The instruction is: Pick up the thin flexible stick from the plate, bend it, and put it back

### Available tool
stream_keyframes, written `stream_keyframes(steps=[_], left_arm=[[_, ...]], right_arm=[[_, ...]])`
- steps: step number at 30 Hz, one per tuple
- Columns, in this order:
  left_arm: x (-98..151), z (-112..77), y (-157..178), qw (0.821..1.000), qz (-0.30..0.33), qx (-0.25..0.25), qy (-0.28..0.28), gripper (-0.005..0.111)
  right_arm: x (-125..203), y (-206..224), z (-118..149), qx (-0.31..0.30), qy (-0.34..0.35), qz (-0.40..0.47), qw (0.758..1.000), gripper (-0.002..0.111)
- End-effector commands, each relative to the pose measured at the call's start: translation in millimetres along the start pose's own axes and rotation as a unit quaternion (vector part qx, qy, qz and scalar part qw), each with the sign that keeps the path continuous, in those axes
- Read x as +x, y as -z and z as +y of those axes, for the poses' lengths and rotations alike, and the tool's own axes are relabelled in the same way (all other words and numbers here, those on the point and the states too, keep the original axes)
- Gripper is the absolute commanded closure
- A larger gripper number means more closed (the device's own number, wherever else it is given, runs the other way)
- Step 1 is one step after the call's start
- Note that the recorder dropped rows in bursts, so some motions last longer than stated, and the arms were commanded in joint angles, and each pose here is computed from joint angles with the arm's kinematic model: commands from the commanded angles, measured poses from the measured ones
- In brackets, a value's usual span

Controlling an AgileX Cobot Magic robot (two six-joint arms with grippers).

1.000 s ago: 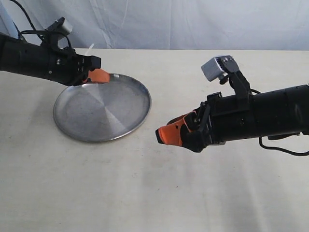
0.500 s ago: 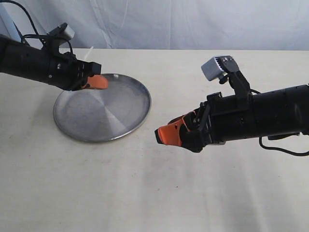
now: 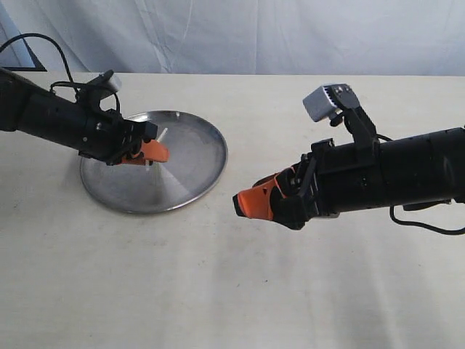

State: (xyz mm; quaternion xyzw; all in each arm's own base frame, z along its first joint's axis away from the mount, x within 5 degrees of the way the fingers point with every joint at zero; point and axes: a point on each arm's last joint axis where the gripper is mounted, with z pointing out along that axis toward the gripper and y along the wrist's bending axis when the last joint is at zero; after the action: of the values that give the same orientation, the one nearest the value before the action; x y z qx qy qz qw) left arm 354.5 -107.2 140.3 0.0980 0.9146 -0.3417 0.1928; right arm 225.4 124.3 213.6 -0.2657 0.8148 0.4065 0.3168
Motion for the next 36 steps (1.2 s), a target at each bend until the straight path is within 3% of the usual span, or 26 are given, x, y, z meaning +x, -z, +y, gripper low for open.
stream_keyframes(steps=[1,7,13,17,19,21,22,23,30,33,36], left_arm=[[4,-1.5,-3,1.0,0.02,0.021,0.0,0.062],[9,-6.6,-3,0.998,0.048,0.048,0.008,0.052],[6,-2.6,2,0.996,0.09,0.005,0.014,0.05],[-13,-4.9,18,0.998,0.056,-0.004,0.005,0.052],[-24,-9.8,39,1.0,0.028,-0.009,0.001,0.067],[-31,-14.0,67,0.999,0.002,-0.026,-0.022,0.093],[-34,-18.4,83,0.998,-0.014,-0.037,-0.039,0.107],[-36,-22.1,96,0.997,-0.029,-0.045,-0.049,0.106],[-25,-73.5,168,0.975,-0.152,-0.073,-0.147,0.106],[-8,-97.5,192,0.961,-0.191,-0.069,-0.188,0.106],[10,-119.1,215,0.948,-0.224,-0.071,-0.214,0.106]], right_arm=[[0,1,2,-0.007,0.003,-0.001,1.0,0.049],[0,1,3,-0.011,0.003,0.0,1.0,0.049],[0,1,4,-0.018,0.004,0.001,1.0,0.05],[0,1,4,-0.018,0.004,0.001,1.0,0.05],[0,1,4,-0.017,0.005,0.002,1.0,0.054],[0,1,3,-0.009,0.005,0.002,1.0,0.077],[0,1,1,0.003,0.006,0.002,1.0,0.097],[0,2,-1,0.013,0.008,0.002,1.0,0.108],[-12,20,-8,0.14,0.021,-0.036,0.989,0.108],[-19,37,-9,0.217,0.016,-0.064,0.974,0.108],[-22,51,-2,0.25,0.043,-0.076,0.964,0.108]])
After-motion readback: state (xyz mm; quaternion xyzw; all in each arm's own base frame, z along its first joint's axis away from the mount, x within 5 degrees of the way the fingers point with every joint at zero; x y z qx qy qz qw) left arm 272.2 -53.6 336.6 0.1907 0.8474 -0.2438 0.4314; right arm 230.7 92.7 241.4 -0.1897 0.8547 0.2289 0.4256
